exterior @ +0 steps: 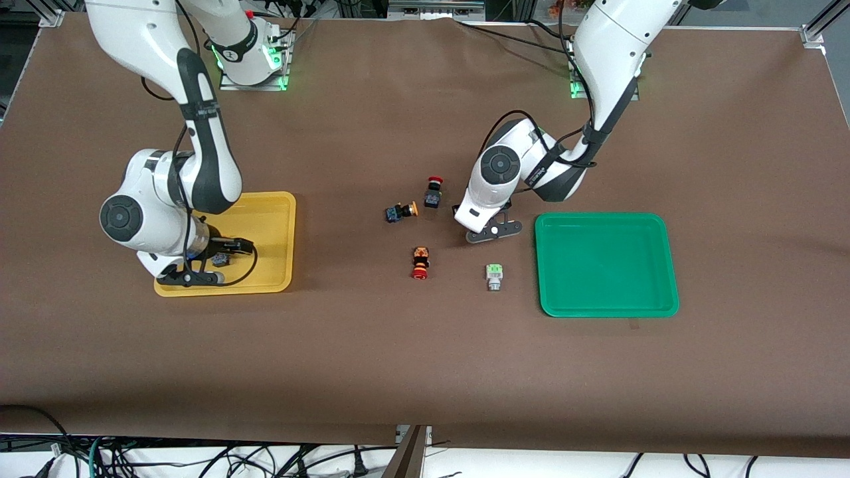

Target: Place green and yellow buttons in trays

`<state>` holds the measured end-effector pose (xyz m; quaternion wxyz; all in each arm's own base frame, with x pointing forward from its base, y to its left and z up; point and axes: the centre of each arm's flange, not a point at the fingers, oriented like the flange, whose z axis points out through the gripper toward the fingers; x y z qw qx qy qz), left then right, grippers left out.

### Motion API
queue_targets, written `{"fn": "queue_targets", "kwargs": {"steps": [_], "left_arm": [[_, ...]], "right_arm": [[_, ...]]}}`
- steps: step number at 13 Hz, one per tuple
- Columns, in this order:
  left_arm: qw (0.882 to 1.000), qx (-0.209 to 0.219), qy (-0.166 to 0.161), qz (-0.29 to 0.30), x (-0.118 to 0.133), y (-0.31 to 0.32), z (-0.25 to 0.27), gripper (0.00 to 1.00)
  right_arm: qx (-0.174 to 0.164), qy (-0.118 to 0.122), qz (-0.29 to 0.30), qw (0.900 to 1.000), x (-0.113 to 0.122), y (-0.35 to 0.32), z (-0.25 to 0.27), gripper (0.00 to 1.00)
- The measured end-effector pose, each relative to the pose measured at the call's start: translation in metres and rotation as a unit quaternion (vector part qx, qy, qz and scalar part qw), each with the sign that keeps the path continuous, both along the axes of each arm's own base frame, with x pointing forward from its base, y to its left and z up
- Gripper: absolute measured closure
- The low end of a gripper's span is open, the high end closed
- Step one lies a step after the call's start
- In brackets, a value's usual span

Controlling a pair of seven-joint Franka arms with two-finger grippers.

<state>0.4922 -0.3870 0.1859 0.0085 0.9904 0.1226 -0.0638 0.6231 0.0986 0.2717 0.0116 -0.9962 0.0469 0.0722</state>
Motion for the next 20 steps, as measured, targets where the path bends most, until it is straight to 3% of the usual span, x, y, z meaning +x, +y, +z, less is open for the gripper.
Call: {"fn": "queue_targets", "kwargs": {"steps": [1,2,6,9,11,14,15,17,20], "left_arm": [[1.0,0.0,-0.001,0.001,0.001,0.001,0.0,0.63],[1.0,0.0,-0.002,0.002,0.003,0.003,0.0,0.67],[0.999,0.004,-0.001,-0.047,0.041,0.052,0.023,0.67],[0.994,0.018,0.002,-0.111,0.084,0.142,0.044,0.67],[0.989,0.029,0.006,-0.145,0.101,0.194,0.04,0.67],[0.987,0.036,0.024,-0.157,0.1,0.222,0.022,0.67],[0.987,0.036,0.026,-0.157,0.1,0.222,0.018,0.62],[0.99,0.014,0.013,-0.138,0.109,0.215,0.028,0.39],[0.994,-0.046,-0.026,-0.099,0.135,0.171,0.068,0.08]], "right_arm": [[-0.001,0.002,-0.038,0.999,0.001,0.03,0.012,0.03],[-0.002,0.005,-0.081,0.997,-0.004,0.066,0.016,0.03],[-0.003,0.041,-0.229,0.973,-0.054,0.203,-0.008,0.03],[-0.001,0.055,-0.324,0.944,-0.088,0.27,-0.031,0.03],[-0.002,0.058,-0.361,0.931,-0.108,0.302,-0.049,0.03],[-0.01,0.045,-0.385,0.922,-0.126,0.326,-0.077,0.03],[-0.013,0.041,-0.387,0.921,-0.132,0.332,-0.088,0.04],[-0.017,0.036,-0.383,0.923,-0.142,0.341,-0.101,0.08],[-0.016,0.034,-0.359,0.933,-0.131,0.333,-0.089,0.44]]}}
